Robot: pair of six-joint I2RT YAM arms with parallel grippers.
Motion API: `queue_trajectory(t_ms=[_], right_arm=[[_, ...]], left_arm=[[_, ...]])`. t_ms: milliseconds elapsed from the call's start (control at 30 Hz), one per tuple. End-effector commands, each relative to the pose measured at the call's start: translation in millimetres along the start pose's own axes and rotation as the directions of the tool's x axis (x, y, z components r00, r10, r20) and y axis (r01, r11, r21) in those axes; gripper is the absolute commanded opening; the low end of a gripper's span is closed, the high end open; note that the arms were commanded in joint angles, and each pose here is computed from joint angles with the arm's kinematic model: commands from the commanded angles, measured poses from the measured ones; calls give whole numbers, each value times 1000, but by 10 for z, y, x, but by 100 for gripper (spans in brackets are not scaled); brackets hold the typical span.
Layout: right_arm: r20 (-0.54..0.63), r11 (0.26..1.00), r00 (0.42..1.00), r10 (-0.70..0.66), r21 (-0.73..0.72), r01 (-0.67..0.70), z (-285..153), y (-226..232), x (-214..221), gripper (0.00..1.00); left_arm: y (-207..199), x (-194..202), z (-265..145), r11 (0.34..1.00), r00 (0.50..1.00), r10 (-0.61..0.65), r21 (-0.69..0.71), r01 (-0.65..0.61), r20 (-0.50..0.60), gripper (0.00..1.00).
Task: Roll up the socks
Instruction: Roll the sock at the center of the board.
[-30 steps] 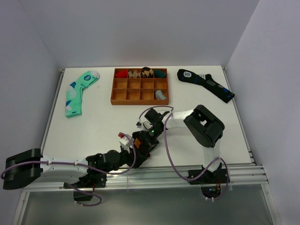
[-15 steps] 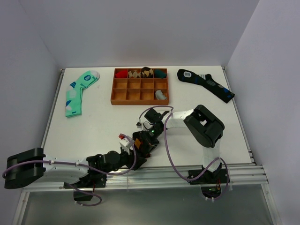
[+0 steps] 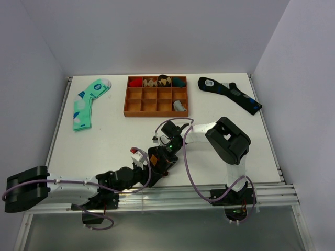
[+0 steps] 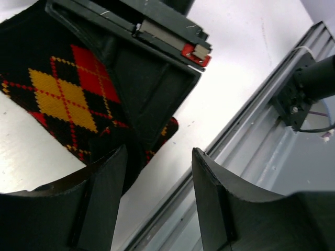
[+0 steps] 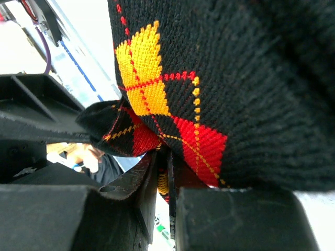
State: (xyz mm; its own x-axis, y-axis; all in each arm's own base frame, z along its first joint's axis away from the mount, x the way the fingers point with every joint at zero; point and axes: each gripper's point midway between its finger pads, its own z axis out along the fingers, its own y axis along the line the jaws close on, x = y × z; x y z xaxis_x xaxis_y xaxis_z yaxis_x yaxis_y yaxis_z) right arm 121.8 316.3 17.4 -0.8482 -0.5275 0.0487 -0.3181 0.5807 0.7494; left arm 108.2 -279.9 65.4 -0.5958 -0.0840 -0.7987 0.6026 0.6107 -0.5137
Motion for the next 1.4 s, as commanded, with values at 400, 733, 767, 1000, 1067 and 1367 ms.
queue_trajectory(t_ms=[400,733,767,1000,1067,1367], right_arm=[[-50,980,998,35,199,-24,63,-479,198,0],[-64,979,997,34,201,-20,52,-498,232,0],[-65,980,997,31,200,-17,54,-491,230,0],[-63,983,997,36,183,-24,28,-465,225,0],[-59,983,998,39,179,-28,20,-461,226,0],[-28,985,999,44,167,-39,-48,-453,182,0]], left_arm=[[77,-210,104,998,998,4,-65,1,66,59],[107,-194,181,997,998,23,-78,-19,55,59],[113,-188,179,997,998,26,-78,-22,55,60],[211,-210,185,994,996,40,-104,-32,74,64],[223,-194,189,995,997,37,-100,-30,75,64],[285,-50,266,995,999,40,-98,-37,33,63]])
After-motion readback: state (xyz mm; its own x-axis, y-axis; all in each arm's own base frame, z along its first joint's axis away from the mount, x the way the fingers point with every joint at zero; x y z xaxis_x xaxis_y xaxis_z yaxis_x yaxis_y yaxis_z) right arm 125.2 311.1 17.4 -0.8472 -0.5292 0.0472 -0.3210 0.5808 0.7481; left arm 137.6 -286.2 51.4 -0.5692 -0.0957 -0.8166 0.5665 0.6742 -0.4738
